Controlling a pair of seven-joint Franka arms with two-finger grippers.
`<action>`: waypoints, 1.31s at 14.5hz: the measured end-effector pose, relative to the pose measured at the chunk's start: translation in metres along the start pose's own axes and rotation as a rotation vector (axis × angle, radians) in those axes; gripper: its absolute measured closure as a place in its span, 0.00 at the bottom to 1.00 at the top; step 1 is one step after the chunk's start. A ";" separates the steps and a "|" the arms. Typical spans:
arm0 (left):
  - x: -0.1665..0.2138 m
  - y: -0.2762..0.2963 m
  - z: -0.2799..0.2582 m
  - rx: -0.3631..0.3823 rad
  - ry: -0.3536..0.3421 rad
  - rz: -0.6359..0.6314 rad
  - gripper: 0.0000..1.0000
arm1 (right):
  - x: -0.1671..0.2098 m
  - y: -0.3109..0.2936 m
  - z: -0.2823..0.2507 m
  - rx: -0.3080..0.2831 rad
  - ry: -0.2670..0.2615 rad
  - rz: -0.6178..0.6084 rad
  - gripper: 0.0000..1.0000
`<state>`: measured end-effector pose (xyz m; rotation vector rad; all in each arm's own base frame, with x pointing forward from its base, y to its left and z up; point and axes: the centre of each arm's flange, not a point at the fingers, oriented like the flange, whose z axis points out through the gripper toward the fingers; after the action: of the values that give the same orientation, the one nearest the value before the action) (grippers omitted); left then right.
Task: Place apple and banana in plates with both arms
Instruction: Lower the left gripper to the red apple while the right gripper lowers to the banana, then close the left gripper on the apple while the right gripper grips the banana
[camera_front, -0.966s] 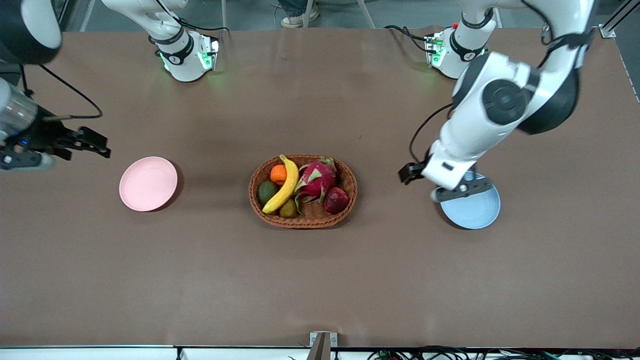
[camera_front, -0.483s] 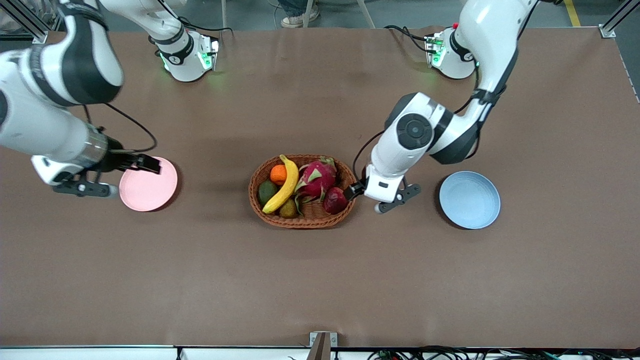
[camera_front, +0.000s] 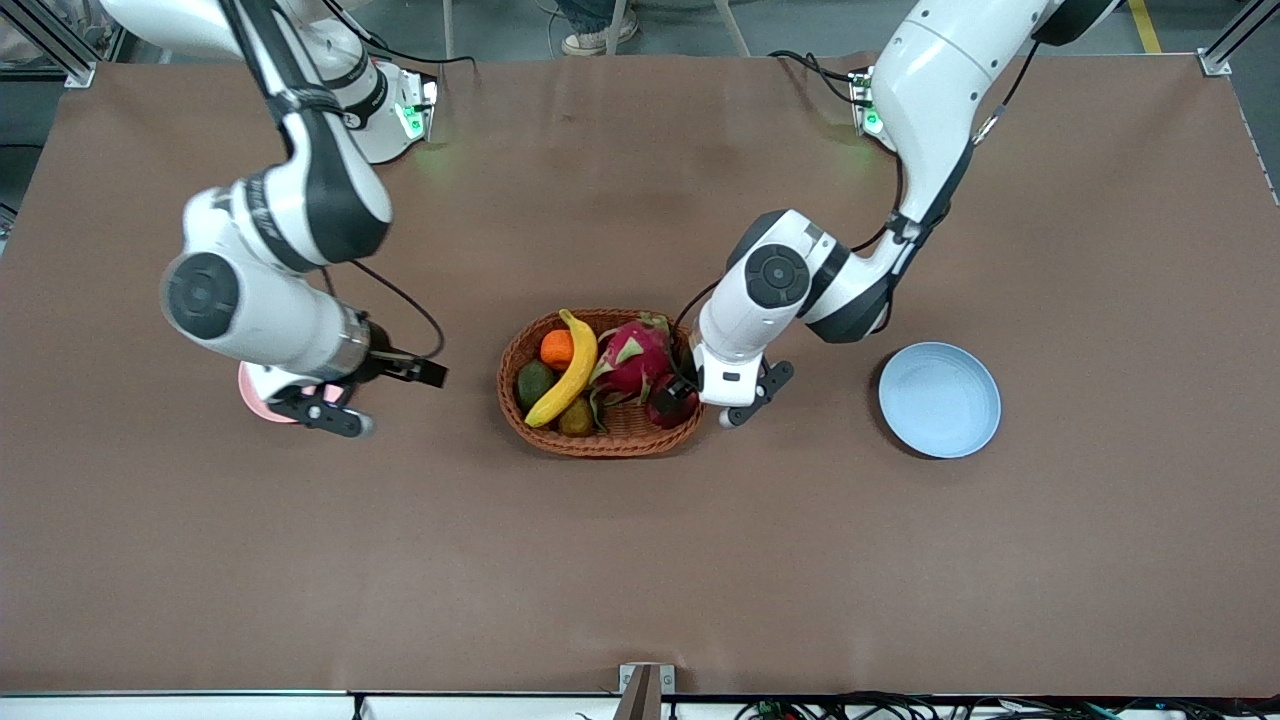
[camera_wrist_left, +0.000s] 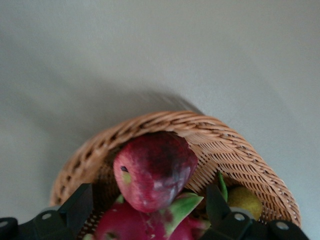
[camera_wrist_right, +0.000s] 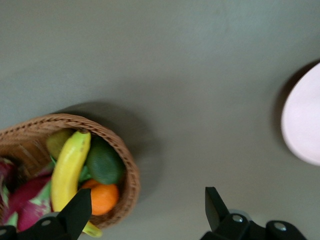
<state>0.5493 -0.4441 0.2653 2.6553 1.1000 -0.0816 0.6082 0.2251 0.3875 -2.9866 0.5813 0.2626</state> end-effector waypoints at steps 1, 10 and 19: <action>-0.002 0.000 0.007 -0.005 -0.003 -0.017 0.00 | -0.003 -0.015 0.009 -0.005 -0.004 0.062 0.00; -0.002 -0.006 0.034 0.003 -0.014 -0.032 0.00 | -0.018 -0.099 0.096 0.057 -0.019 0.330 0.17; 0.001 -0.003 0.040 -0.019 -0.014 -0.038 0.22 | -0.033 -0.118 0.123 0.053 -0.011 0.343 0.41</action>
<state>0.5499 -0.4522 0.2259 2.6132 1.1415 -0.0968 0.6043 0.3601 0.2795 -2.8177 1.0802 0.2812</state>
